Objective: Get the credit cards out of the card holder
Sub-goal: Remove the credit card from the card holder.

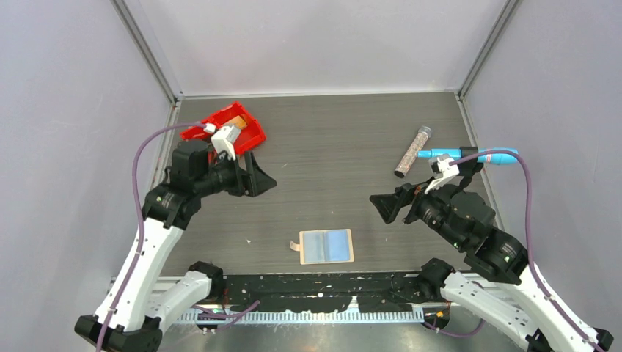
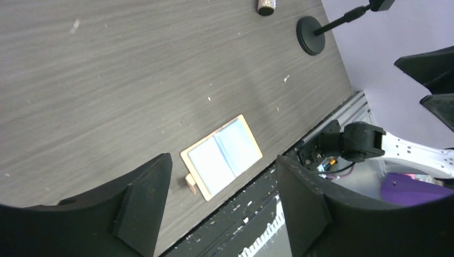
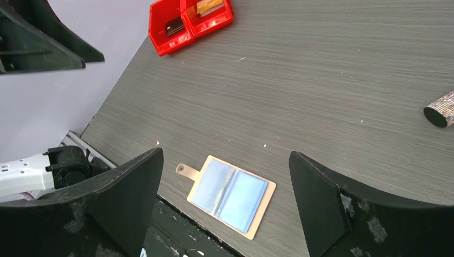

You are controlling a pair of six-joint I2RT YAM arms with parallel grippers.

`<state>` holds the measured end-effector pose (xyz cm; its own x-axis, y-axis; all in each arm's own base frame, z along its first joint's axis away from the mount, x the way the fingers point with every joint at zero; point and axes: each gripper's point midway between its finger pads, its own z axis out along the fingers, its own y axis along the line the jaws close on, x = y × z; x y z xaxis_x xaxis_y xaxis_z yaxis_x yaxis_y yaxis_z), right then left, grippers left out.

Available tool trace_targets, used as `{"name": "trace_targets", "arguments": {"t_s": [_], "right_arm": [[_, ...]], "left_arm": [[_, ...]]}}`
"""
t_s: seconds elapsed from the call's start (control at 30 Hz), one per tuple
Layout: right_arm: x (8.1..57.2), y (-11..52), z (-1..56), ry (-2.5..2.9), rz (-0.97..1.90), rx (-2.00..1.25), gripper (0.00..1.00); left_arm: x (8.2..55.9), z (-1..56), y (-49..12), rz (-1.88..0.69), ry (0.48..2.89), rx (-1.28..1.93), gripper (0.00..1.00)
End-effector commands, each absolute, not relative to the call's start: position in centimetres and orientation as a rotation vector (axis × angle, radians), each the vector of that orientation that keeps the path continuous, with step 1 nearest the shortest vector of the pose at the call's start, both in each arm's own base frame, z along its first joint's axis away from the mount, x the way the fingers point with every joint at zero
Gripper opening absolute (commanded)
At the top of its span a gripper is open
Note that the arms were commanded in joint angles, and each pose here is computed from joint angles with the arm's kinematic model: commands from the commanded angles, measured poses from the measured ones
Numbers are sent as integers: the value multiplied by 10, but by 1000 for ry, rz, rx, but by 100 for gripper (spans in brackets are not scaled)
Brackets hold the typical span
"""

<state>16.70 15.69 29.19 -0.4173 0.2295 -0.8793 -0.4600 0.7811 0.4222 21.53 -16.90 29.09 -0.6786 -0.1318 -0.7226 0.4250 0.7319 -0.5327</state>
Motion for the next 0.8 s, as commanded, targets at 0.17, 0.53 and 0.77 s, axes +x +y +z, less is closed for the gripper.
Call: {"name": "trace_targets", "arguments": {"t_s": [0.17,0.53,0.77], "right_arm": [[170,150,258,1929,755,-37,97],[163,204,171,2170,795,127,80],[139,281,139,2296,611,-29,83]], "left_arm": [[196,245,-173,-982,2135,219,81],[189,212,-104,-515,2240,72,82],[180,225,-73,-378,2131,-11,85]]}}
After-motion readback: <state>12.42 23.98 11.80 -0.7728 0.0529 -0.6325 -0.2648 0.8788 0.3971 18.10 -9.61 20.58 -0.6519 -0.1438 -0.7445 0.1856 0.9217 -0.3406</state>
